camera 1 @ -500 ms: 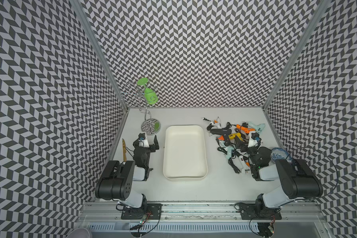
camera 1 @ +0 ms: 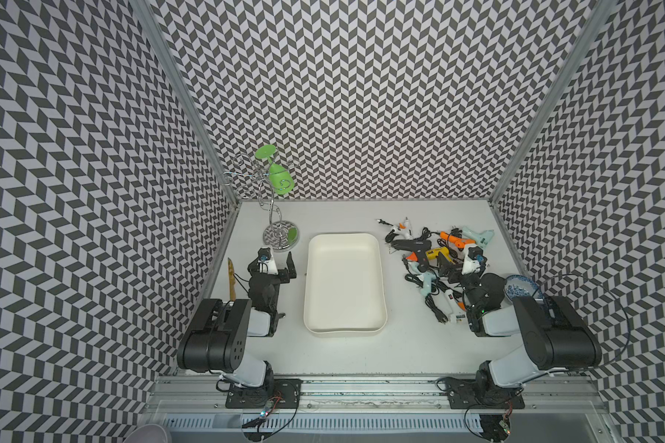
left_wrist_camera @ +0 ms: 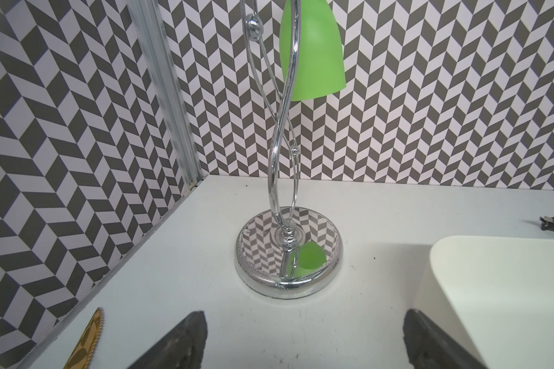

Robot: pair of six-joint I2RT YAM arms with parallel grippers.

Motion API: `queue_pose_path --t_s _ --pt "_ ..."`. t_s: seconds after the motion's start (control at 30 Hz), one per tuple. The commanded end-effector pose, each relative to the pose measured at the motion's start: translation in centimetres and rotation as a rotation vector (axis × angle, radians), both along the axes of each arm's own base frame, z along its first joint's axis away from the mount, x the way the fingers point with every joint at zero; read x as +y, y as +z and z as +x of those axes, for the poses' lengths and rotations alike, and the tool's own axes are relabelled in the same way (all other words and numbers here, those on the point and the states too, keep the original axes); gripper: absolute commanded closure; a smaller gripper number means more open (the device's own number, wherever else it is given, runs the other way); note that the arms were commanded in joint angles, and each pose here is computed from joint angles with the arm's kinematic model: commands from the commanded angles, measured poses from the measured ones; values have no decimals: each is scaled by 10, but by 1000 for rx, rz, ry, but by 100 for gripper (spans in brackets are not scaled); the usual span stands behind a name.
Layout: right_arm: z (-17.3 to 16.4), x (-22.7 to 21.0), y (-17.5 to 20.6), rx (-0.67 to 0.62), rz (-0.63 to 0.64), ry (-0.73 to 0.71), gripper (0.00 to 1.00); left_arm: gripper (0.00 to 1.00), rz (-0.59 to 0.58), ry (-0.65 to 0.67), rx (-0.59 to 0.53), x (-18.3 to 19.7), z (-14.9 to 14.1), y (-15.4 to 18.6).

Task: Put the hot melt glue gun into the storage box
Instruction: Pick up the hot melt adhesive gun from the center of the board.

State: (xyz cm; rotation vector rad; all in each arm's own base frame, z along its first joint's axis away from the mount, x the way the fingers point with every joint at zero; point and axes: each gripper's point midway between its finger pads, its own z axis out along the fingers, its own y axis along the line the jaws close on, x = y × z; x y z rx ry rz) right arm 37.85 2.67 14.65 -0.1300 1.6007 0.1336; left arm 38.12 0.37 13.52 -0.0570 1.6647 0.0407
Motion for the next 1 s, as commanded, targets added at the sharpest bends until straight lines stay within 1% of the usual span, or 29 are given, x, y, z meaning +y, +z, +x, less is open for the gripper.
queue_pose_path --t_s 0.0,0.07,0.1,0.13,0.17,0.2,0.23,0.27,0.33,0.4,0.53,0.57,0.6,0.67,0.77,0.87,0.97 --pt "2 -1 10 -41 3 2 1 0 7 11 -28 3 5 8" --pt "0 -1 11 -45 4 2 1 0 8 12 -32 3 4 10" --pt "0 -5 14 -55 17 -24 1 0 8 13 -46 3 4 13" --pt "3 -15 17 -47 39 -79 1 0 13 21 -59 4 4 19" --pt "7 -27 20 -29 56 -153 1 0 15 23 -15 3 9 19" --pt "12 -35 22 3 76 -204 1 0 13 32 23 4 16 24" --pt "20 -42 24 54 102 -244 1 0 3 50 77 6 25 30" --pt "27 -46 23 123 129 -273 1 0 -7 64 105 8 33 41" --pt "42 -48 23 230 200 -301 1 1 -19 56 107 4 38 66" --pt "59 -33 20 329 217 -224 2 0 -52 49 92 -2 38 91" --pt "77 1 2 603 285 -87 10 1 -149 -24 181 -27 39 117" --pt "77 11 -5 666 291 -44 14 0 -156 -53 205 -37 39 122" --pt "76 17 -11 717 286 -37 16 0 -159 -75 224 -47 38 126" --pt "69 33 -24 810 248 -22 16 0 -155 -136 258 -72 36 132" --pt "62 57 -33 881 133 -16 15 1 -130 -212 311 -106 34 133" --pt "61 77 -44 939 61 -3 15 0 -111 -244 356 -124 34 131" --pt "60 84 -62 997 37 -8 15 1 -110 -279 364 -137 33 133"
